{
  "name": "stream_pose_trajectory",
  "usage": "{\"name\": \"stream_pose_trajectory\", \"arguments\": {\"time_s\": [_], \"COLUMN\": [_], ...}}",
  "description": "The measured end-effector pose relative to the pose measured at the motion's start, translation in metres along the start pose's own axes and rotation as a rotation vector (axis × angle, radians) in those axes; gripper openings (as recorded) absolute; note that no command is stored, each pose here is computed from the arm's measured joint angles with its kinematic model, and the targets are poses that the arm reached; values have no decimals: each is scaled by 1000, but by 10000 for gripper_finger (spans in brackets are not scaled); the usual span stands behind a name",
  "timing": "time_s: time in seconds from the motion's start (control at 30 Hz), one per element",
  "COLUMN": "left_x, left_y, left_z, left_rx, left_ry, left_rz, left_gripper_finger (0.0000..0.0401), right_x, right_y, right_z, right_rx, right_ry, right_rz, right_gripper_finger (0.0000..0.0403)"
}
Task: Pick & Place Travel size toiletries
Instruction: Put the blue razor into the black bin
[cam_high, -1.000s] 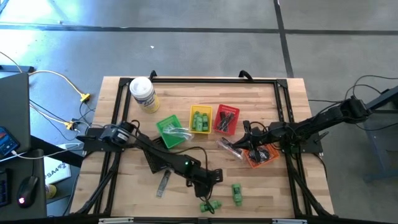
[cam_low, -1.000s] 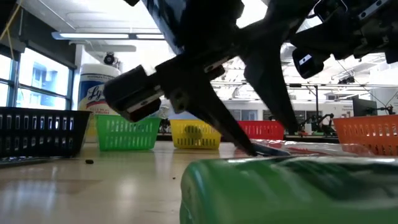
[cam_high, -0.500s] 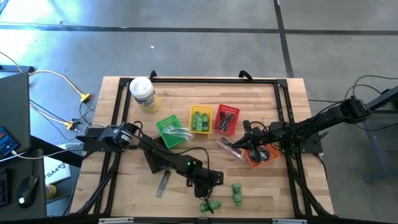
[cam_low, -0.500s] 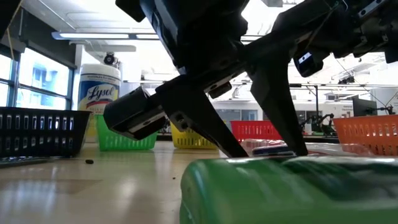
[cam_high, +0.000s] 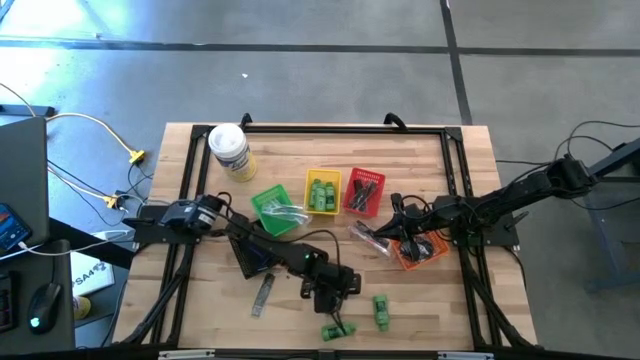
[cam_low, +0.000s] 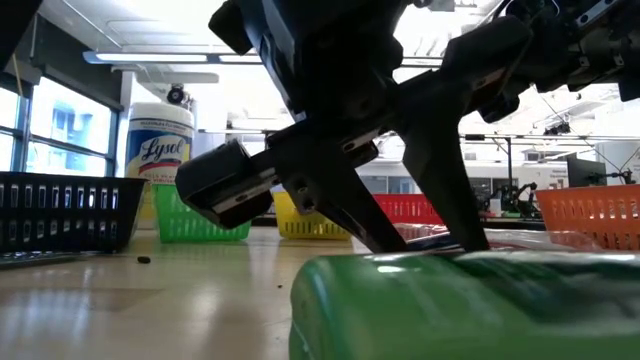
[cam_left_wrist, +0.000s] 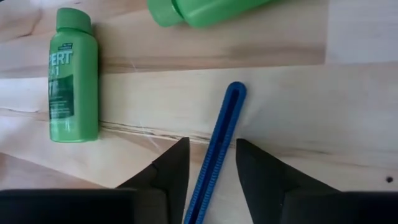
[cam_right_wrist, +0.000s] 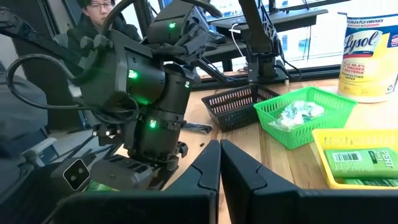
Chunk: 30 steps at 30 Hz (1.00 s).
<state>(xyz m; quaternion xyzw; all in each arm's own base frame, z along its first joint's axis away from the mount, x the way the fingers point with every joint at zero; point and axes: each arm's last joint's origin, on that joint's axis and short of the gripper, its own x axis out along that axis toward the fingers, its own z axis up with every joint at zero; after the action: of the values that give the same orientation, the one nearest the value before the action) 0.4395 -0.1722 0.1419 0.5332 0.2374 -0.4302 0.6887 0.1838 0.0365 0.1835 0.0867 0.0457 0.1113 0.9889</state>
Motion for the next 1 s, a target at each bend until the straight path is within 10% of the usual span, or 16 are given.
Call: {"name": "stream_pose_trajectory", "arguments": {"time_s": [0.43, 1.0], "left_x": [2, -20], "left_y": [-2, 4], "left_z": [0, 15], "left_rx": [-64, -162], "left_ry": [-8, 14], "left_rz": [-10, 40], "left_gripper_finger": [18, 3], "right_x": [0, 0], "right_y": [0, 0], "right_z": [0, 1], "right_rx": [0, -1], "right_ry": [0, -7], "right_rz": [0, 1], "right_gripper_finger": [4, 4]}}
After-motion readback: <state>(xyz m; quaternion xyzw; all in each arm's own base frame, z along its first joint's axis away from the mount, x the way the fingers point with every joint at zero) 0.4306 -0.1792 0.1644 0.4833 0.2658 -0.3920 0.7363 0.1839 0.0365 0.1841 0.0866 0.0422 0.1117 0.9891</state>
